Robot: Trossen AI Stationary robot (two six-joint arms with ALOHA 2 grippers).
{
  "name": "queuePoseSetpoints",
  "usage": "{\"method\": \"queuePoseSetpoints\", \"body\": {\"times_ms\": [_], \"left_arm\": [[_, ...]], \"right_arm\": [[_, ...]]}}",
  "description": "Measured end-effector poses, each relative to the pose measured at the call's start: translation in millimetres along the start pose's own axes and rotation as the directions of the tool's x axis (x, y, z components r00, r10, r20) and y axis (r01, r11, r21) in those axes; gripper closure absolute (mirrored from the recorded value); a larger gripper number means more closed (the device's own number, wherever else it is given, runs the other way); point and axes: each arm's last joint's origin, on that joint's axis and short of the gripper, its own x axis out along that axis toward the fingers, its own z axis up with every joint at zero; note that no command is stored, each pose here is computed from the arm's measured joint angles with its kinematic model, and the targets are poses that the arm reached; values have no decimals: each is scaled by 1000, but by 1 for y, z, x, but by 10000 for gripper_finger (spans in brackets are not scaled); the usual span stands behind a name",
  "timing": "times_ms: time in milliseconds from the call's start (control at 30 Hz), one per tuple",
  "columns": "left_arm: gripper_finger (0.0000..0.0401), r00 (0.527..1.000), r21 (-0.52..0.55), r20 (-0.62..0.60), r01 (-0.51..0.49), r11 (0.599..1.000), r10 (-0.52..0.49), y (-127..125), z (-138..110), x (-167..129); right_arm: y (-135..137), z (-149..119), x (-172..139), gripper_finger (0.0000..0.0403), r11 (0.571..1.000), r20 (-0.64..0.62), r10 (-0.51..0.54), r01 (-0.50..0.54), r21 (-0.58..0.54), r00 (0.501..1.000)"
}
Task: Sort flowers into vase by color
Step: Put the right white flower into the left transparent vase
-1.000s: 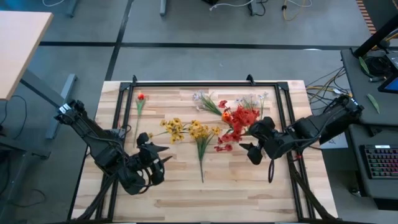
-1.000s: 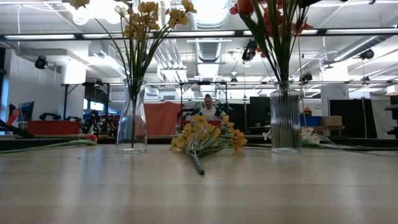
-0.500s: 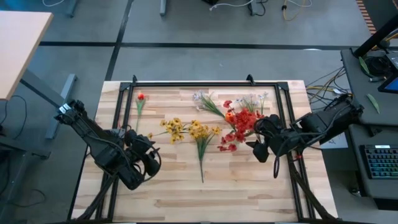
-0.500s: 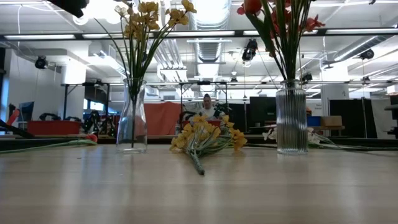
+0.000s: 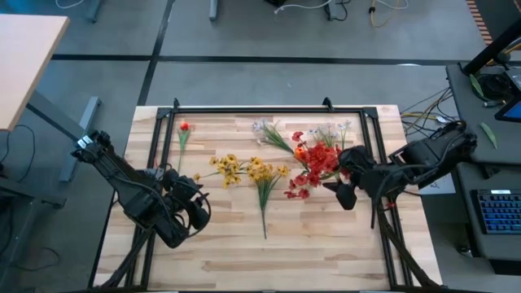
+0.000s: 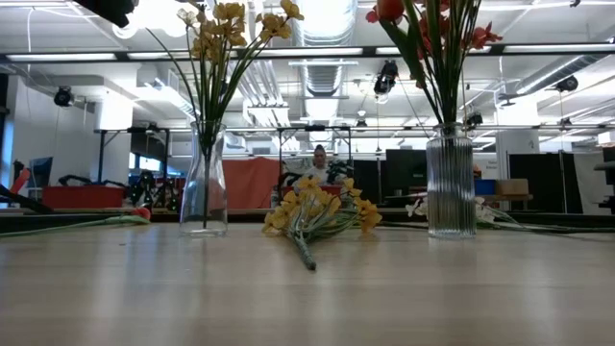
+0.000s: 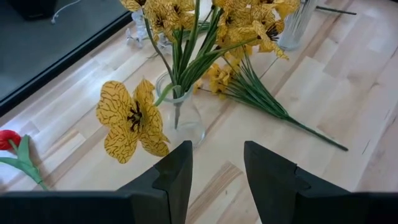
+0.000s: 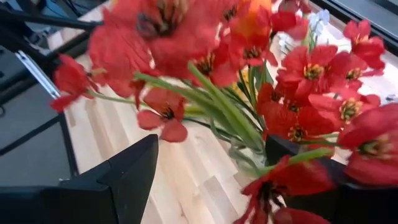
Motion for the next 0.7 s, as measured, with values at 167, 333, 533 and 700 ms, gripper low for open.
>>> {"method": "queuePoseSetpoints", "body": {"times_ms": [167,333,533,700], "left_arm": [[272,1000,5,-1,-9,1000,9,1,0,0],[272,1000,5,-5,-26,1000,26,3,3,1],[272,999,13,-13,-49,999,49,6,6,2],[272,998,28,-17,-66,997,66,8,6,3]], "right_arm": [[1,8,-11,115,999,27,34,-35,20,999],[2,19,-26,115,996,64,79,-81,29,995],[2,31,-45,115,991,111,129,-133,27,985],[0,40,-58,115,985,146,164,-169,26,976]]}}
